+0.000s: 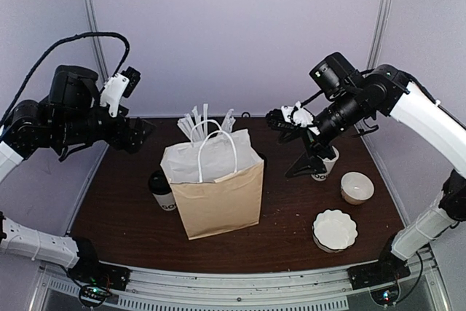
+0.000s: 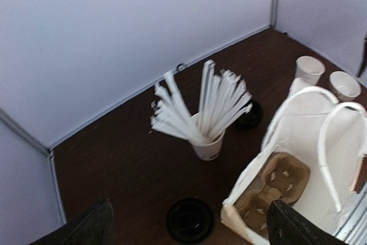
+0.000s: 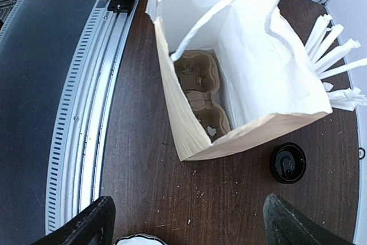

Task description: Pack the takeout coffee

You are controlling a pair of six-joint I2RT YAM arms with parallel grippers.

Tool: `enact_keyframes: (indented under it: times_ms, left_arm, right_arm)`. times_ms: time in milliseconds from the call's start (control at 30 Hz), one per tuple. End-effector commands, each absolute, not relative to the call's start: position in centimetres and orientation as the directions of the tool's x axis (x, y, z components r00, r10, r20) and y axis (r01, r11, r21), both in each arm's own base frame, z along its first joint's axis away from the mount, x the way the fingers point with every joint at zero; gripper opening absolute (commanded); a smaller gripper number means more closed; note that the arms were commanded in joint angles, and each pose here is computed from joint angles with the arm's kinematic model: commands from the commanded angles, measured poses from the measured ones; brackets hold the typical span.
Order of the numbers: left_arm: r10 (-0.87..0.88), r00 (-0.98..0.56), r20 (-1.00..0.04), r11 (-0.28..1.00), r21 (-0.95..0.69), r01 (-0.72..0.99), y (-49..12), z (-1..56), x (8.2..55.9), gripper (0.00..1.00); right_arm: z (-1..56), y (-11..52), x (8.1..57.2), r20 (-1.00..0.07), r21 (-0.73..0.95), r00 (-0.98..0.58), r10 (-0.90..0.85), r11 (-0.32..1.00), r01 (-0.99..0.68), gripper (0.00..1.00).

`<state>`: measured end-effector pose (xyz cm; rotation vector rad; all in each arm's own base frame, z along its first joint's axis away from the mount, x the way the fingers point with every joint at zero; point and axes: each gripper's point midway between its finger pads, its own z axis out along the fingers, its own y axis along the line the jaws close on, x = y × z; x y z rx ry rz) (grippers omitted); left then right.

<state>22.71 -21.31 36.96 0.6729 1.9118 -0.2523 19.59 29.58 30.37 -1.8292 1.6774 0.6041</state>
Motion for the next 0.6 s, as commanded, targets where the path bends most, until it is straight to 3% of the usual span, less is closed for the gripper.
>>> enact_keyframes:
  times_ms: [0, 267, 567]
  left_arm:
    - [0.413, -0.619, -0.668, 0.9, 0.196, 0.39, -13.7, 29.2, 23.7, 0.98]
    - [0.485, -0.745, -0.458, 0.819, -0.061, 0.571, -17.0, 21.6, 24.5, 0.97]
    - [0.508, -0.79, -0.342, 0.821, -0.085, 0.565, -18.2, 17.1, 26.8, 0.97]
  right_arm:
    - [30.1, 29.7, 19.3, -0.63, -0.132, 0.142, -0.764, -0.075, -0.988, 0.94]
    - [29.4, 29.6, 19.3, -0.6, -0.135, 0.142, -0.787, -0.076, -0.988, 0.95]
    - [28.8, 29.1, 19.0, -0.589, -0.135, 0.136, -0.796, -0.069, -0.988, 0.95]
